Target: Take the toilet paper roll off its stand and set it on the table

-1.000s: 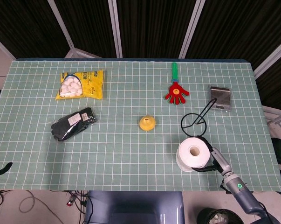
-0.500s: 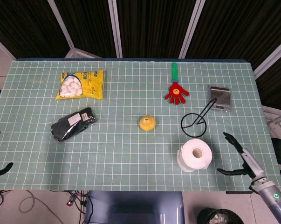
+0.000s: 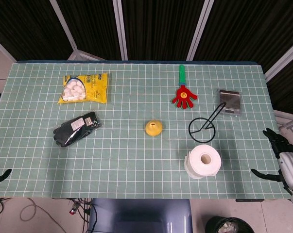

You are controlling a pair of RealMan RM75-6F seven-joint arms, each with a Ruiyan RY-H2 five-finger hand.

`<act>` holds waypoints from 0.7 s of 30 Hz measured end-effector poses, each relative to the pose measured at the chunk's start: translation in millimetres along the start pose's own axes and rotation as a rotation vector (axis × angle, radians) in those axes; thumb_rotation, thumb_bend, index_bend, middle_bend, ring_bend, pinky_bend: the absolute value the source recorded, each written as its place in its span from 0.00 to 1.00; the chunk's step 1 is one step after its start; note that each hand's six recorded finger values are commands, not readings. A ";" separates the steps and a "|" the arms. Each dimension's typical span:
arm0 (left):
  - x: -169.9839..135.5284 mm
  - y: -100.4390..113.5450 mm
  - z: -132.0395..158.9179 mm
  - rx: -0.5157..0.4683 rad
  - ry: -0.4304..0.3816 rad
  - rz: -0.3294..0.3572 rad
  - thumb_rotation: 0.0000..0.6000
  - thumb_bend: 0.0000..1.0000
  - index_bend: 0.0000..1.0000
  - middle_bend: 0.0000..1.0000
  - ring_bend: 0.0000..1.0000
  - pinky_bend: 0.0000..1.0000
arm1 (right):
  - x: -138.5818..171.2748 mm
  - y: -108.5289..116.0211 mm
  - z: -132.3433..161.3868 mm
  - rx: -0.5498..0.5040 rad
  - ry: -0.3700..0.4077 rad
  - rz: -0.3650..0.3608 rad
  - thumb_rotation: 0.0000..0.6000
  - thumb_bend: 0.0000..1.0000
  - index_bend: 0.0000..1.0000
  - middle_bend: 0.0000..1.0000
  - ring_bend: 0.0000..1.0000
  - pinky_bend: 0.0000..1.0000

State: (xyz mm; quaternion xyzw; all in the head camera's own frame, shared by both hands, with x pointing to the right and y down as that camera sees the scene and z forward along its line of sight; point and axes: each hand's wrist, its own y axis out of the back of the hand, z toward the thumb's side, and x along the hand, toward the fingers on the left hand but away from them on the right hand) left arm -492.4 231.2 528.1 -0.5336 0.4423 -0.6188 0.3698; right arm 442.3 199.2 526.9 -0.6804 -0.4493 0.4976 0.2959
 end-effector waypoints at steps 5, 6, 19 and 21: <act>-0.5 0.5 -1.2 -0.013 0.001 -0.011 1.00 0.10 0.12 0.00 0.00 0.00 | 12.5 -1.9 2.2 0.289 -0.032 -0.077 1.00 0.00 0.00 0.00 0.00 0.00; -0.6 0.6 -1.3 -0.013 0.001 -0.012 1.00 0.10 0.12 0.00 0.00 0.00 | 15.9 -3.1 2.2 0.331 -0.044 -0.096 1.00 0.00 0.00 0.00 0.00 0.00; 0.7 3.4 0.0 -0.001 -0.007 0.018 1.00 0.10 0.12 0.00 0.00 0.00 | 24.9 -12.4 -3.0 0.385 -0.089 -0.142 1.00 0.00 0.00 0.00 0.00 0.00; 0.5 3.1 0.9 0.002 -0.012 0.023 1.00 0.10 0.12 0.00 0.00 0.00 | 24.7 -13.1 -3.6 0.379 -0.091 -0.138 1.00 0.00 0.00 0.00 0.00 0.00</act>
